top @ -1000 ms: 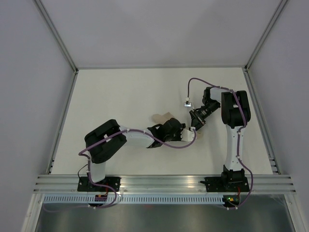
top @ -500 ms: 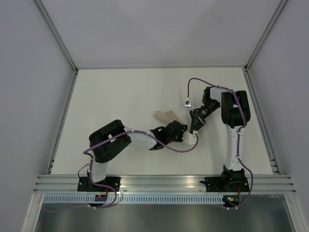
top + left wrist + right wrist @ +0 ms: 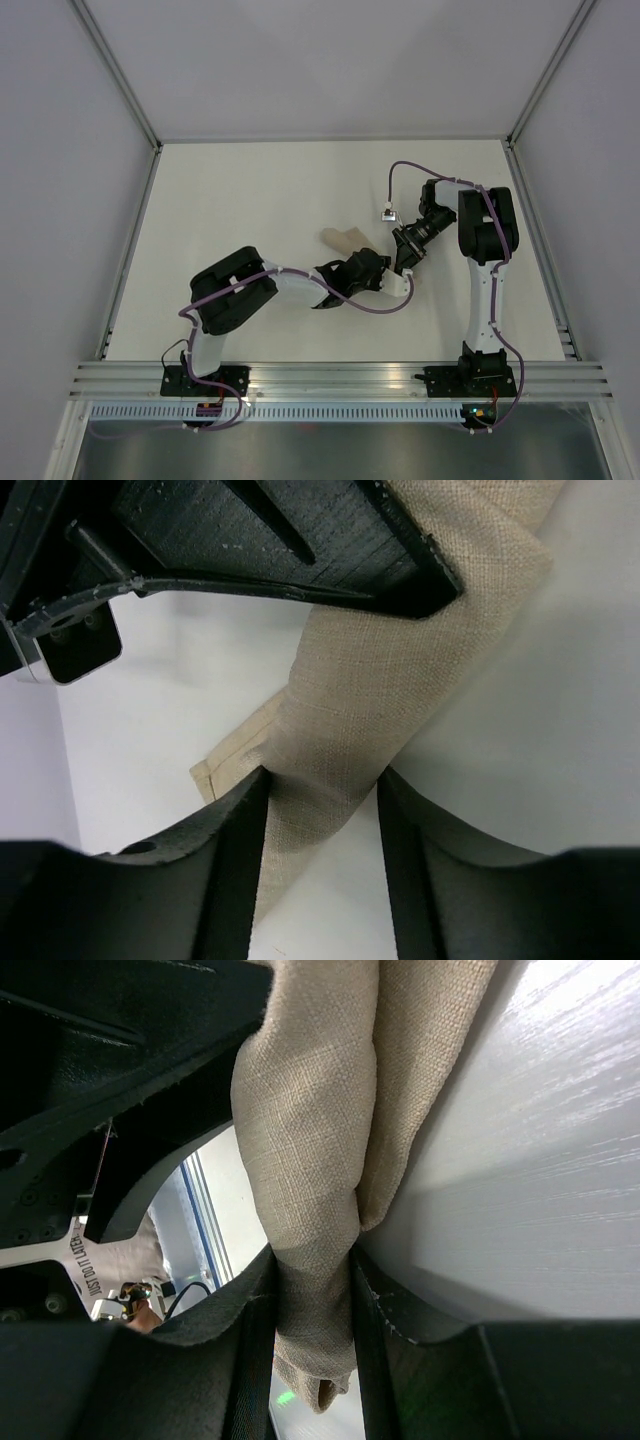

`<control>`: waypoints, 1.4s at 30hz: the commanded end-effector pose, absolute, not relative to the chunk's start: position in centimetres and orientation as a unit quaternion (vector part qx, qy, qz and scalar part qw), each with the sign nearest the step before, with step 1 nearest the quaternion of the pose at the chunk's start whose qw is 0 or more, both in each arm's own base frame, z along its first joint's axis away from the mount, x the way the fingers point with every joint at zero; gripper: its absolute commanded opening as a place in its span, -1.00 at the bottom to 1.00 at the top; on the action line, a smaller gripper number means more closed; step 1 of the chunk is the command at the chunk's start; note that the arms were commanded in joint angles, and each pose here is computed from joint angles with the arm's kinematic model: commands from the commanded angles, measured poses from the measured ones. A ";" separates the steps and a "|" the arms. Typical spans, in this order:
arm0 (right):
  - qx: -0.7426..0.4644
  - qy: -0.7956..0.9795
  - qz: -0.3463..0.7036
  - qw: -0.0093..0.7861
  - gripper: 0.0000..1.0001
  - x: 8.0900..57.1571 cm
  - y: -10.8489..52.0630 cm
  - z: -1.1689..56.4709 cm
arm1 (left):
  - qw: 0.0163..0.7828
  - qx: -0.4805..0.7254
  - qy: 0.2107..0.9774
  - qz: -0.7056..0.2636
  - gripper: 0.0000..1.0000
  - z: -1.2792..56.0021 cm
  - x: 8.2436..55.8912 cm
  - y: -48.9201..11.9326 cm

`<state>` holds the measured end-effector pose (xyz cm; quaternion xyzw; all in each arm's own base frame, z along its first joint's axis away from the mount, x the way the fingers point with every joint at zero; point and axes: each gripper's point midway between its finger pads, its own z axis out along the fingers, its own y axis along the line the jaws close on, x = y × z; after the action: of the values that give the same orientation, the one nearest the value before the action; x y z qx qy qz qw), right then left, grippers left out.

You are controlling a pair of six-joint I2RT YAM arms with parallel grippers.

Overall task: Fold the napkin, place the utensils inside, and roll it up
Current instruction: Roll the napkin with the utensil

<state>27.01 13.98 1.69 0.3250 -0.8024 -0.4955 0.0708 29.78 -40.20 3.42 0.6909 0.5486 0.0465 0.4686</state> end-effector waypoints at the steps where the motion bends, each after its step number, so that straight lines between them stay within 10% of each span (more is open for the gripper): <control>1: 0.386 -0.800 -0.457 0.048 -0.23 28.2 12.6 -1.0 | 0.406 0.723 0.558 0.033 -0.02 0.6 29.3 -39.5; 13: 0.398 -0.814 -0.422 -0.011 0.06 29.9 12.7 1.0 | 0.239 0.727 0.630 -0.132 -0.61 -2.0 25.1 -39.4; 32: 0.301 -0.840 -0.361 -0.270 0.38 36.0 8.1 9.4 | 0.123 0.677 0.685 -0.241 -0.44 -2.3 22.7 -37.9; 42: 0.378 -0.773 -0.260 -0.437 0.51 31.6 6.3 13.1 | 0.048 0.634 0.711 -0.301 -0.39 -2.5 21.2 -37.6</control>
<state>31.73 5.10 11.01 0.3086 -0.8338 -0.2902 -0.3541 28.22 -42.30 3.28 0.6787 0.6425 -0.2553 0.2476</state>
